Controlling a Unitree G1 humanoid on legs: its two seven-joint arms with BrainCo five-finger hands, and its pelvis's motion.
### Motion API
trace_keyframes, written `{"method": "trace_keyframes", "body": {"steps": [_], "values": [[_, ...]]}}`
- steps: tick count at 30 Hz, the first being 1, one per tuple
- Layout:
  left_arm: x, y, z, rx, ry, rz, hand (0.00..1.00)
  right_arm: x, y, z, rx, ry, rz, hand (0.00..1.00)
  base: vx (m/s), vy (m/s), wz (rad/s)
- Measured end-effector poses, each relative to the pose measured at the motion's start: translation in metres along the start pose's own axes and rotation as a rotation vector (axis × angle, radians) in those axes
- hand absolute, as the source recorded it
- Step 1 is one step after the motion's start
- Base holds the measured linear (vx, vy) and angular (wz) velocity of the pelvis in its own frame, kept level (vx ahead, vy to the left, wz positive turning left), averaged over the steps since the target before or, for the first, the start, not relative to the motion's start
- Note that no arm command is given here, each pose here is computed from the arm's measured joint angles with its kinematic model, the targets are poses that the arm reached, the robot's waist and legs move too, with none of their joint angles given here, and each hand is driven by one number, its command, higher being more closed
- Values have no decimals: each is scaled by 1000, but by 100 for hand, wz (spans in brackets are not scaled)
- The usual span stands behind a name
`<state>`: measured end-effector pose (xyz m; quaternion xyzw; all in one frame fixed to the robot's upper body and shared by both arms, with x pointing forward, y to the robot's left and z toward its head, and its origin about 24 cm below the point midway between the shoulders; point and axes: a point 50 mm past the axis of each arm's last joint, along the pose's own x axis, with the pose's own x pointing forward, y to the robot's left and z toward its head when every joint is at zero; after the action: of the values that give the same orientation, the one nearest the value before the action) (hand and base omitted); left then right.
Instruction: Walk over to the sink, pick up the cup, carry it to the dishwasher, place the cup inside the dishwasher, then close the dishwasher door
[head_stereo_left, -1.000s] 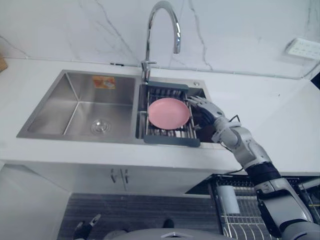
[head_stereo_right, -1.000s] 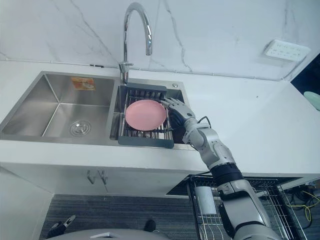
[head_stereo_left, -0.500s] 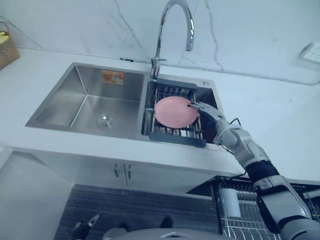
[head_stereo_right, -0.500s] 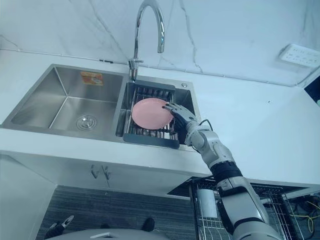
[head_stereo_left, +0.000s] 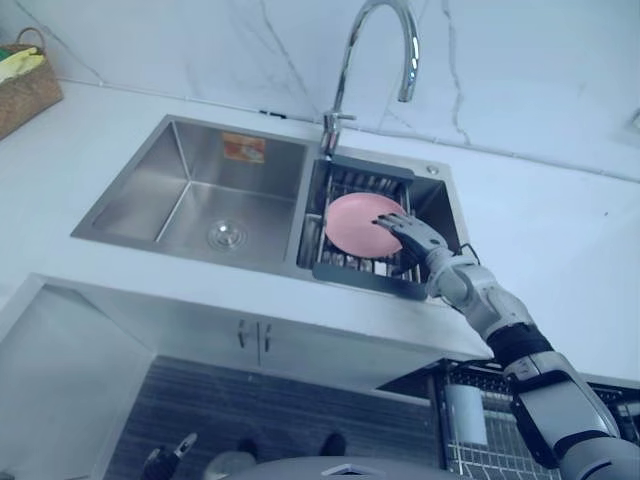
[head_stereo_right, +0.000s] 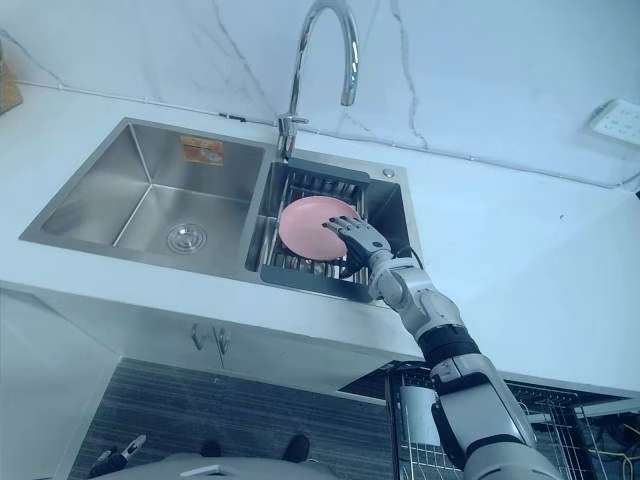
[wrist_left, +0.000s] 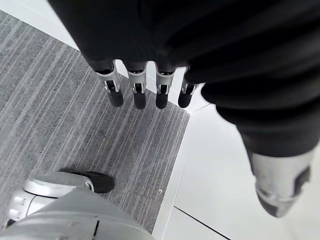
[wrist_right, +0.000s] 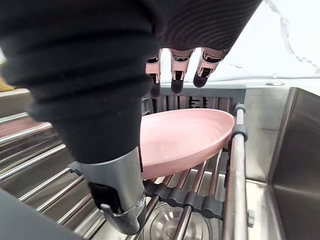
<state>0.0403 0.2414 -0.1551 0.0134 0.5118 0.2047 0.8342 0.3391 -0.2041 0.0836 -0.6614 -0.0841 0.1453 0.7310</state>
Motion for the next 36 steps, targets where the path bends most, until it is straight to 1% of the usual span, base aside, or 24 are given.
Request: {"method": "trace_keyframes", "body": {"steps": [16,23,30,31,36], "values": [[-1,8,2,-19,-26,12,0,-5,15,-14,39,64,61,0,12,15,7],[-1,11,2,-16,-25,16,0,-8,25,-23,52,110,110,0,19,10,5],[-2,11,1,-15,-23,16,0,-8,26,-24,50,117,116,0,-4,3,1],[-2,11,1,-14,-22,16,0,-7,25,-26,49,127,117,100,-21,23,5],[-3,11,-1,-8,-18,13,0,-3,18,-28,-20,139,89,100,-1,9,2]]}}
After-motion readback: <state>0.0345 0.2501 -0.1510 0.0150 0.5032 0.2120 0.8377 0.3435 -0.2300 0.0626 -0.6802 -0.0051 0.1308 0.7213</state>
